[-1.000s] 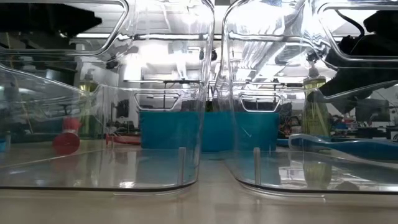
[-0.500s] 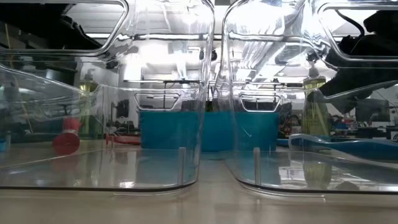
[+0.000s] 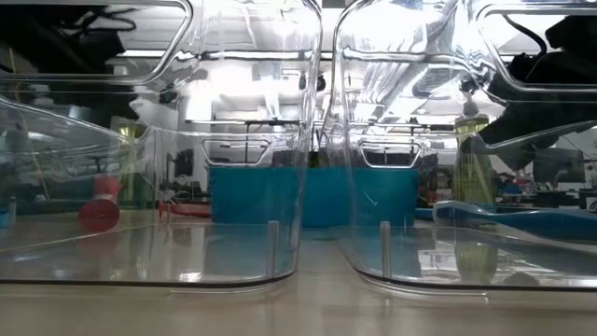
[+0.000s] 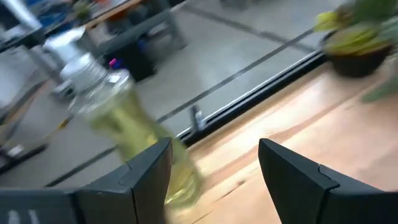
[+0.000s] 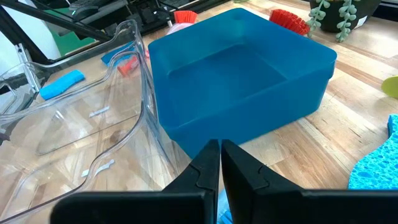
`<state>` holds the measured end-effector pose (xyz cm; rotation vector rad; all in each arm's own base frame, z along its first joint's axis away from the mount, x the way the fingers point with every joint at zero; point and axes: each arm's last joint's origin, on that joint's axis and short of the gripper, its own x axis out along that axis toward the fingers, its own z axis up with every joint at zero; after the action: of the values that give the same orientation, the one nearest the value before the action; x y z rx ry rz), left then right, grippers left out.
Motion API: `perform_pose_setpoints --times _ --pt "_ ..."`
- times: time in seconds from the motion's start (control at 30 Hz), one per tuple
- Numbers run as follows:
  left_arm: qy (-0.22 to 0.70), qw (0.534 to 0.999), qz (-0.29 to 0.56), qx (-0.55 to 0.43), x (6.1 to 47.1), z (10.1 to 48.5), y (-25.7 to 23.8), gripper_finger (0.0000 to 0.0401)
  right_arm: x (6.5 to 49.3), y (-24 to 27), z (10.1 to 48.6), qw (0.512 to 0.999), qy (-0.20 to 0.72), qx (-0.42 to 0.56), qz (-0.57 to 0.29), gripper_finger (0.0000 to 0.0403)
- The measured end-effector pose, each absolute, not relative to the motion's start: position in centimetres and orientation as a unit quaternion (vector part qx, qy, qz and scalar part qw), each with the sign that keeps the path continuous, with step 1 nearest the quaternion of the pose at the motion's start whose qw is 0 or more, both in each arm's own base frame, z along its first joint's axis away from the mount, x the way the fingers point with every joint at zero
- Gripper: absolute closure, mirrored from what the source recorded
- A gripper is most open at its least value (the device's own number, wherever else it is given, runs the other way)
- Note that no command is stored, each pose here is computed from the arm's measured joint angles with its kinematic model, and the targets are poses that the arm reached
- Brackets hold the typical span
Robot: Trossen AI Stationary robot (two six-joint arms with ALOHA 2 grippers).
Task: Pick & Place Kitchen Sink Supplies
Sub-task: Put the green dish soap into the blue bin
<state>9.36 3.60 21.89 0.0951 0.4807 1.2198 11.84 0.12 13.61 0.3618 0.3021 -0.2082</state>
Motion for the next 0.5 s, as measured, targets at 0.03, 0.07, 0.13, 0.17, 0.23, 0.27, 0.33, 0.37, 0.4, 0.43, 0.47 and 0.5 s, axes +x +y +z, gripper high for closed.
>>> perform_pose_setpoints --times 0.03,0.07,0.13,0.17,0.23,0.27,0.33,0.37,0.4,0.43,0.47,0.5 --pt "0.229 0.786 0.573 0.045 9.5 21.6 3.8 0.0164 11.8 0.1 13.6 0.967 0.149 0.179 -0.103 0.0391" --pt "0.235 0.780 0.578 0.045 9.7 21.4 3.9 0.0160 11.8 0.1 13.6 0.967 0.149 0.179 -0.103 0.0391" --pt "0.240 0.773 0.586 0.042 10.0 20.9 4.1 0.0147 11.8 0.1 13.6 0.967 0.149 0.179 -0.103 0.0391" --pt "0.242 0.771 0.588 0.042 10.3 20.7 4.2 0.0138 11.8 0.1 13.6 0.967 0.149 0.179 -0.103 0.0391" --pt "0.245 0.768 0.589 0.046 10.8 20.3 4.3 0.0115 11.8 0.1 13.6 0.967 0.149 0.179 -0.103 0.0391" --pt "0.248 0.767 0.590 0.048 11.1 20.2 4.4 0.0103 11.8 0.1 13.6 0.967 0.149 0.179 -0.103 0.0391" --pt "0.259 0.760 0.593 0.061 11.6 19.9 4.5 0.0080 11.8 0.1 13.6 0.967 0.149 0.179 -0.103 0.0391" --pt "0.264 0.755 0.597 0.069 11.8 19.7 4.5 0.0070 11.8 0.1 13.6 0.967 0.149 0.179 -0.103 0.0391" --pt "0.267 0.745 0.606 0.080 11.9 19.6 4.6 0.0062 11.8 0.1 13.6 0.967 0.149 0.179 -0.103 0.0391" --pt "0.269 0.734 0.616 0.092 12.0 19.5 4.6 0.0055 11.8 0.1 13.6 0.967 0.149 0.179 -0.103 0.0391" --pt "0.272 0.726 0.624 0.102 12.1 19.4 4.7 0.0050 11.8 0.1 13.6 0.967 0.149 0.179 -0.103 0.0391" --pt "0.272 0.720 0.630 0.107 12.1 19.3 4.7 0.0047 11.8 0.1 13.6 0.967 0.149 0.179 -0.103 0.0391"
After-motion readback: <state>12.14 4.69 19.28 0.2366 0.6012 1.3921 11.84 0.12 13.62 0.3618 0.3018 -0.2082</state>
